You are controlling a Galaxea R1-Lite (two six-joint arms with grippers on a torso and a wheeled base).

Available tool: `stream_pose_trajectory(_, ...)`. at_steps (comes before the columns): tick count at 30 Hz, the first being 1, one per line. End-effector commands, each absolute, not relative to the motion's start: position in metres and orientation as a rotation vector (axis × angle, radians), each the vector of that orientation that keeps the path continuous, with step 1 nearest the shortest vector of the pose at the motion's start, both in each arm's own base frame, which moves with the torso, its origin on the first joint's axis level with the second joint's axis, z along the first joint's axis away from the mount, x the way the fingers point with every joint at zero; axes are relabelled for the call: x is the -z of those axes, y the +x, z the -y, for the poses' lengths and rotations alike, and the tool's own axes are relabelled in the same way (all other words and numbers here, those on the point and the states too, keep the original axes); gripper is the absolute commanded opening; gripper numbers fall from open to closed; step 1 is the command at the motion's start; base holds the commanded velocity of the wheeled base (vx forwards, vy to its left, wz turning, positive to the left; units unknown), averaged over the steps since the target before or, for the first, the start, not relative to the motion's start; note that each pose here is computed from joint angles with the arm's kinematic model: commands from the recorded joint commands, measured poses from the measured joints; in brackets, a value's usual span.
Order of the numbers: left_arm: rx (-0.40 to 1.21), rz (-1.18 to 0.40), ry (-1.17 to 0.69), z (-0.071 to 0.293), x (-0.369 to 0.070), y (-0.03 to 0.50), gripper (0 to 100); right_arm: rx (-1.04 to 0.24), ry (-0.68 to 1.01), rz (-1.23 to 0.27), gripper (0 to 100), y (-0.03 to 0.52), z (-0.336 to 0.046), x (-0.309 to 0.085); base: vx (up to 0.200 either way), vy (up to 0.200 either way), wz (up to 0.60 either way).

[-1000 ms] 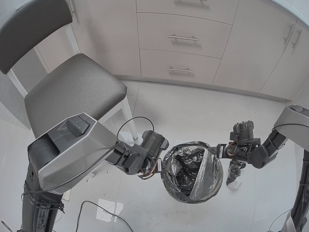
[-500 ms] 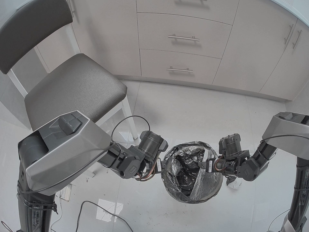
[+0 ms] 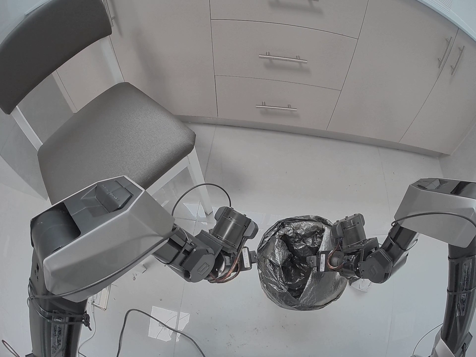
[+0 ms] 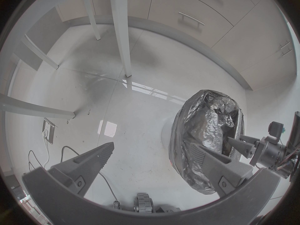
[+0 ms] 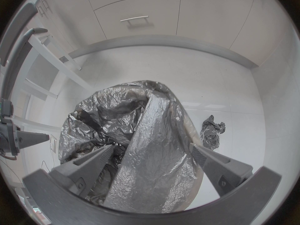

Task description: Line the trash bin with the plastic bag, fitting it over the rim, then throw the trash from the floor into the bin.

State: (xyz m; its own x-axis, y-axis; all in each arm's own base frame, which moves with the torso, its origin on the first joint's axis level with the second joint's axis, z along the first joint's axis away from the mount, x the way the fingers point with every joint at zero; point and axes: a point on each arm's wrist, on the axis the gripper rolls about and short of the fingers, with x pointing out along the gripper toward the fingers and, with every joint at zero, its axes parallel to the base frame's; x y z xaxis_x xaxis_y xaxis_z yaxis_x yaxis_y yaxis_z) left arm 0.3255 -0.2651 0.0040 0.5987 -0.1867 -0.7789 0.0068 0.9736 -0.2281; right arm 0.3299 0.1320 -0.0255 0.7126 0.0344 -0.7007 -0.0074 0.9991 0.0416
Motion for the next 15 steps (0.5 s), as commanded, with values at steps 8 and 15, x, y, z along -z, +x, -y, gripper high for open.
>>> stream_pose_trajectory(8,0.110,-0.929,-0.210,0.265,0.001,0.326,100,-0.037,0.031,-0.700,100,0.328,-0.142,-0.006,0.000,0.000,0.00)
stream_pose_trajectory(15,0.117,-0.939,-0.227,0.265,0.001,0.326,100,0.017,-0.049,-0.693,100,0.323,-0.139,-0.005,0.000,0.000,0.00)
